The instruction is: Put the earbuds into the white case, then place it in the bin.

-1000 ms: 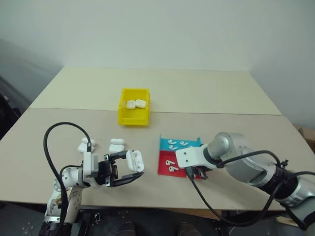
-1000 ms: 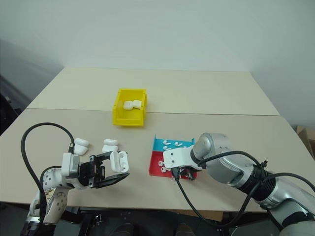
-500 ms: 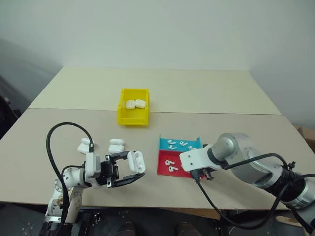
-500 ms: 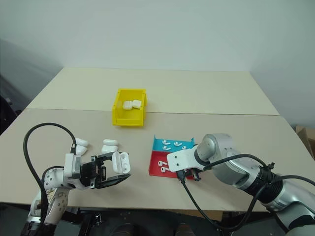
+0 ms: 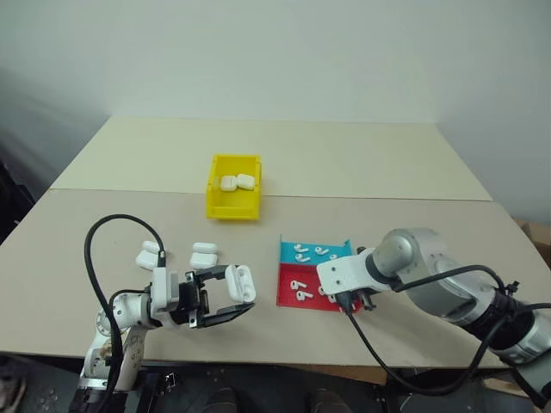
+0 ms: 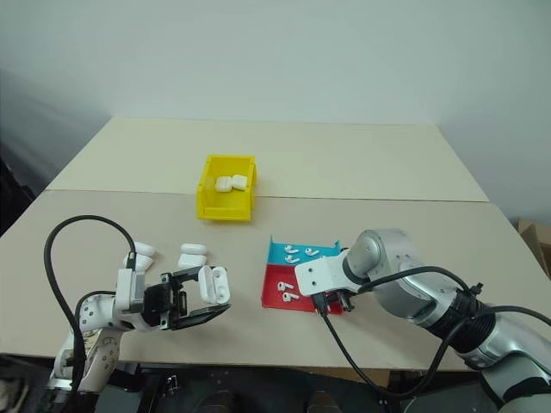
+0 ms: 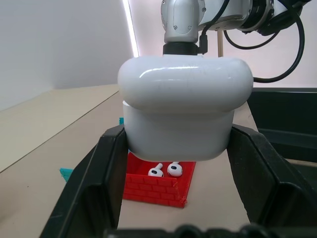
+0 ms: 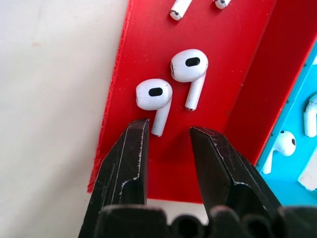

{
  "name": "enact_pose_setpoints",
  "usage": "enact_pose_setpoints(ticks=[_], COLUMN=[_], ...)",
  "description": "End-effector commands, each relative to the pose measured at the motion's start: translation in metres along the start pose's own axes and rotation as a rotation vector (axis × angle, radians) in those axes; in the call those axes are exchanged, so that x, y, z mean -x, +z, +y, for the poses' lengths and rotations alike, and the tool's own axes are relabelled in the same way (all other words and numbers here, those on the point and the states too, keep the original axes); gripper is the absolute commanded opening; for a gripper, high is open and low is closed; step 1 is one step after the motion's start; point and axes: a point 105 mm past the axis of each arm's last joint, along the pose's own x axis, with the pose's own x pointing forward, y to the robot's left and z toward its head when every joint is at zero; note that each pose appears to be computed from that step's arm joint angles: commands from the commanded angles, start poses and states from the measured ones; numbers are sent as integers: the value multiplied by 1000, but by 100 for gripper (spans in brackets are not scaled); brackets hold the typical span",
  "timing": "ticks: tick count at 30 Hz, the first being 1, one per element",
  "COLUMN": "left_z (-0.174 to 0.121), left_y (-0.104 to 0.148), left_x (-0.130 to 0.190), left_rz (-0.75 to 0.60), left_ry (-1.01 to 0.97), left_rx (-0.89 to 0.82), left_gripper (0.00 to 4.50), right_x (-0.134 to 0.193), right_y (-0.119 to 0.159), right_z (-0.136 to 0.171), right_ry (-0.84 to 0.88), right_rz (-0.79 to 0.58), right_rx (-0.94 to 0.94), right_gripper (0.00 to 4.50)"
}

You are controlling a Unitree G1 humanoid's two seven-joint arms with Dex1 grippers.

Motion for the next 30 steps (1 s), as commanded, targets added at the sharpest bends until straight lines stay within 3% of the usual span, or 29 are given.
enact_pose_setpoints(ticks=[1,30], left_z=[1,-2], left_y=[5,4], left_x=[0,6], left_rz=[-6,16], left_ry=[-1,23], left_rx=[-42,-55], left_gripper=[275,275], right_x=[15,0], right_y=[9,14], right_z=[-3,-3], right_ry=[-27,11], right_rz=[-46,-57], right_rx=[37,159], right_gripper=[170,170])
